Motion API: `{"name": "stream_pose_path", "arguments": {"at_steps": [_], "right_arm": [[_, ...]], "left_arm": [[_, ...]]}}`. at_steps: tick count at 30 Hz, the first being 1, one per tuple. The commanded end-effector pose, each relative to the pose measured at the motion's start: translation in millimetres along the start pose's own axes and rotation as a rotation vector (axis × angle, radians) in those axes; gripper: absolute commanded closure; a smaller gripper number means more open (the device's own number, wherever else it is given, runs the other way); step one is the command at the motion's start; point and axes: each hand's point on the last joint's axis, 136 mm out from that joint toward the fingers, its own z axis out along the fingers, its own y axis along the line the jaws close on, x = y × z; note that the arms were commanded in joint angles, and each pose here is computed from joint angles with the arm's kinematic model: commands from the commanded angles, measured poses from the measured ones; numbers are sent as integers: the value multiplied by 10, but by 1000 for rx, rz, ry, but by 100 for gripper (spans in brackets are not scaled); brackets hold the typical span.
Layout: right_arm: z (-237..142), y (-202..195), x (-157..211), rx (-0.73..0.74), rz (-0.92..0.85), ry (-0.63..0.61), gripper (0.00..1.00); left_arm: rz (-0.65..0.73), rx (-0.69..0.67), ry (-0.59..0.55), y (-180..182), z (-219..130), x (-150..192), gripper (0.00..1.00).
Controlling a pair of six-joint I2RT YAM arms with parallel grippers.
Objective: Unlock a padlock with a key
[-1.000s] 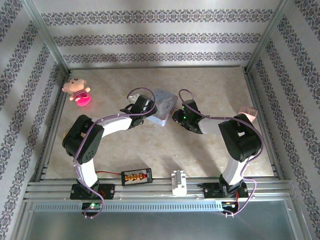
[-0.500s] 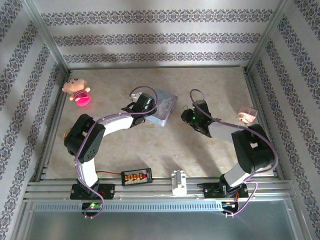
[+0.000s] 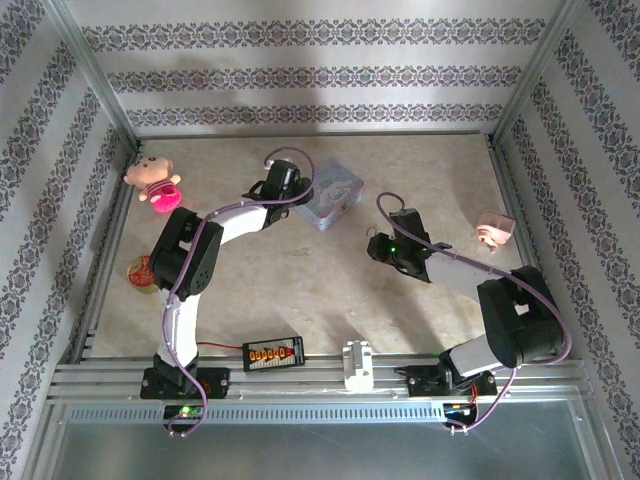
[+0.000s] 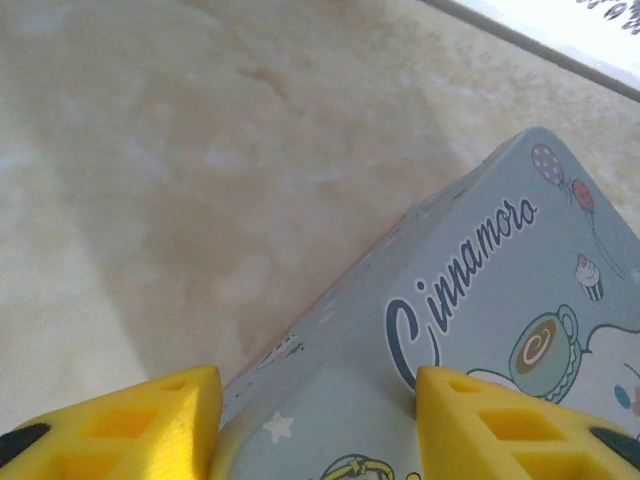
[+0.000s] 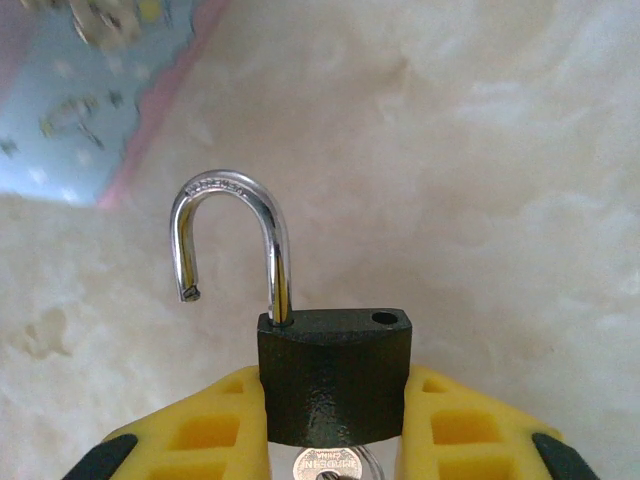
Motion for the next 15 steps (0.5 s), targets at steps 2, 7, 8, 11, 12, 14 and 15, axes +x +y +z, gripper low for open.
{"name": "stream_pose_path", "arguments": {"at_steps": [2,7,8,11,12,14,15], "right_arm": [[-31,-9,-53,8,-131,64,100],[76,-127,-145,41,-165,134,100],[105,-141,-156,50,-171,146,100],[199,-224,-207,98,-189,175,98],[230,-247,-232,111,-190,182,95],[277,-279,-286,124,-188,189,88],[298,-287,-316,125,-184,190,81]], "left_arm": [[84,34,90,209,136,44,40],[81,26,30,204,-94,-211,18],[77,24,25,202,-138,-233,15],[52,8,15,207,-287,-259,10],[37,1,14,217,-340,-254,8],[8,-14,22,253,-418,-222,6],[-6,-17,27,256,-461,-201,3]]}}
